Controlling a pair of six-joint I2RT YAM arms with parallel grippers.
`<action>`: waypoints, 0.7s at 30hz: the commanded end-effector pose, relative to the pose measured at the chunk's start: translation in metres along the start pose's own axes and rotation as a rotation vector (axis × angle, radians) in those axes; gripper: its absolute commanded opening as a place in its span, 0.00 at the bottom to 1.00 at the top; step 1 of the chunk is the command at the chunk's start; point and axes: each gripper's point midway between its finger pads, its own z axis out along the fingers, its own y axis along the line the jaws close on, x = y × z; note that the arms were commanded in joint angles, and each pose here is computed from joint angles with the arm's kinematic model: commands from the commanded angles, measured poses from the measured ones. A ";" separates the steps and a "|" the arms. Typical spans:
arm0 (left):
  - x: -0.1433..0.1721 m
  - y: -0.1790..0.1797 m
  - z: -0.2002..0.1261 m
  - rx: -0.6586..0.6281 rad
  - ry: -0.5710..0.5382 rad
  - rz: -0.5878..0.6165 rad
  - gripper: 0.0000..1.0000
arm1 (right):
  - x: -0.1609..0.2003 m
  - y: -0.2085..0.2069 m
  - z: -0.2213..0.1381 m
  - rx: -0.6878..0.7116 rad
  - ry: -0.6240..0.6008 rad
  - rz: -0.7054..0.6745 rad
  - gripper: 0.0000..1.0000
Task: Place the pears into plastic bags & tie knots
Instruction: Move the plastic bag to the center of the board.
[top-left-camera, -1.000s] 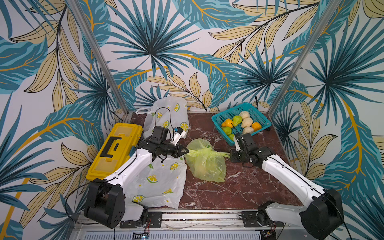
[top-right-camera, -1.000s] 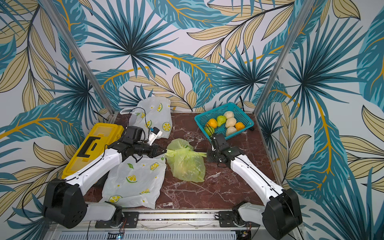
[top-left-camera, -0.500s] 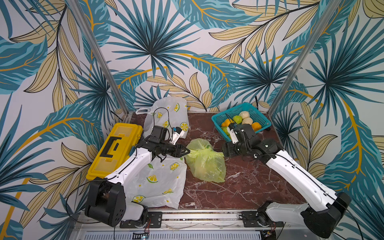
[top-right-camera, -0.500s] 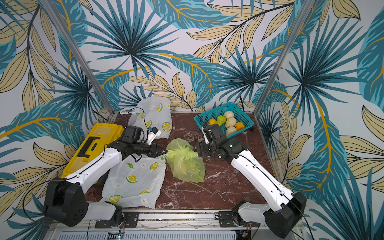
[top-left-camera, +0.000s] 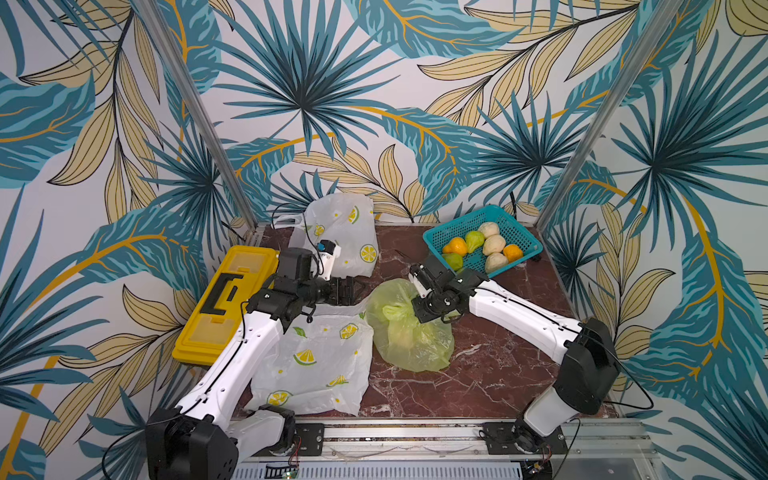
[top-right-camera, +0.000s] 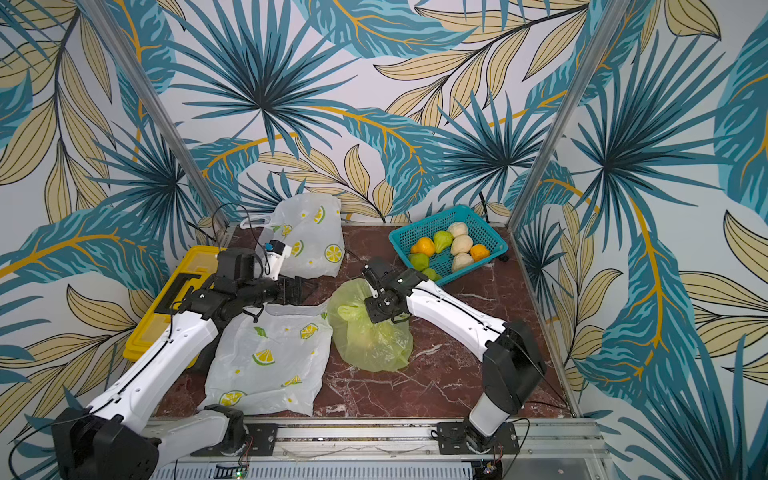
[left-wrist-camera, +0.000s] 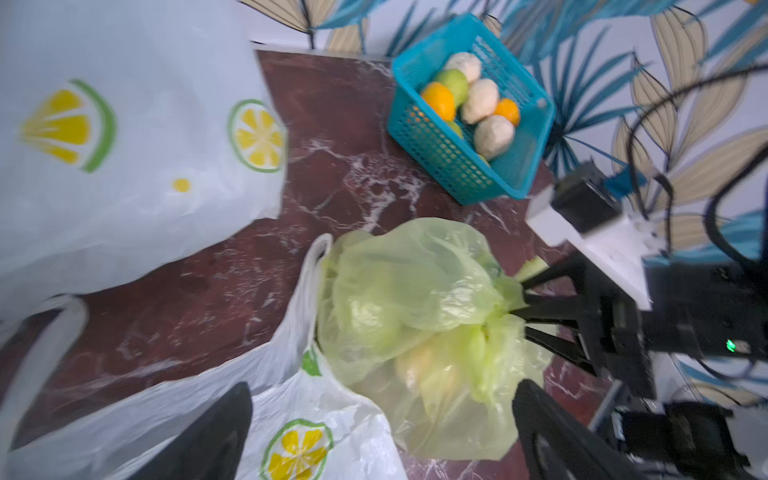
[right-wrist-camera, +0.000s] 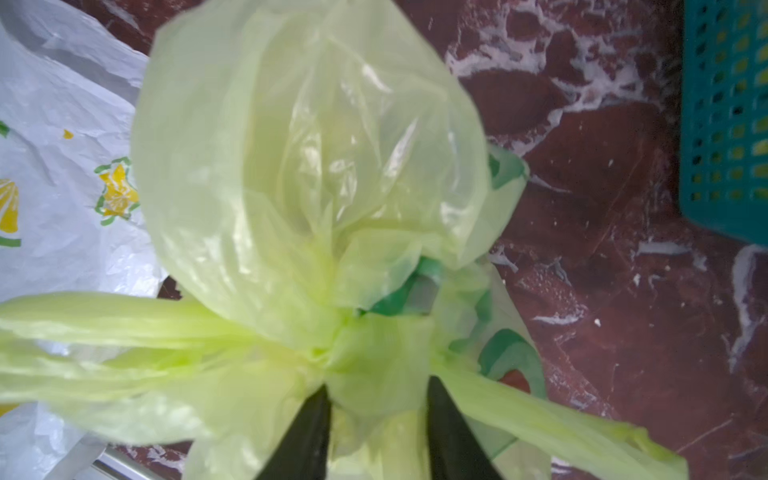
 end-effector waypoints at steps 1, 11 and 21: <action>-0.023 0.027 -0.017 -0.119 -0.092 -0.064 0.99 | 0.012 -0.018 -0.007 0.024 -0.007 0.105 0.08; -0.008 0.023 -0.010 -0.057 -0.033 -0.110 0.71 | 0.069 -0.131 -0.068 0.264 -0.071 0.434 0.00; 0.016 0.032 -0.001 -0.114 0.048 -0.147 0.69 | 0.101 -0.241 -0.129 0.586 -0.173 0.659 0.26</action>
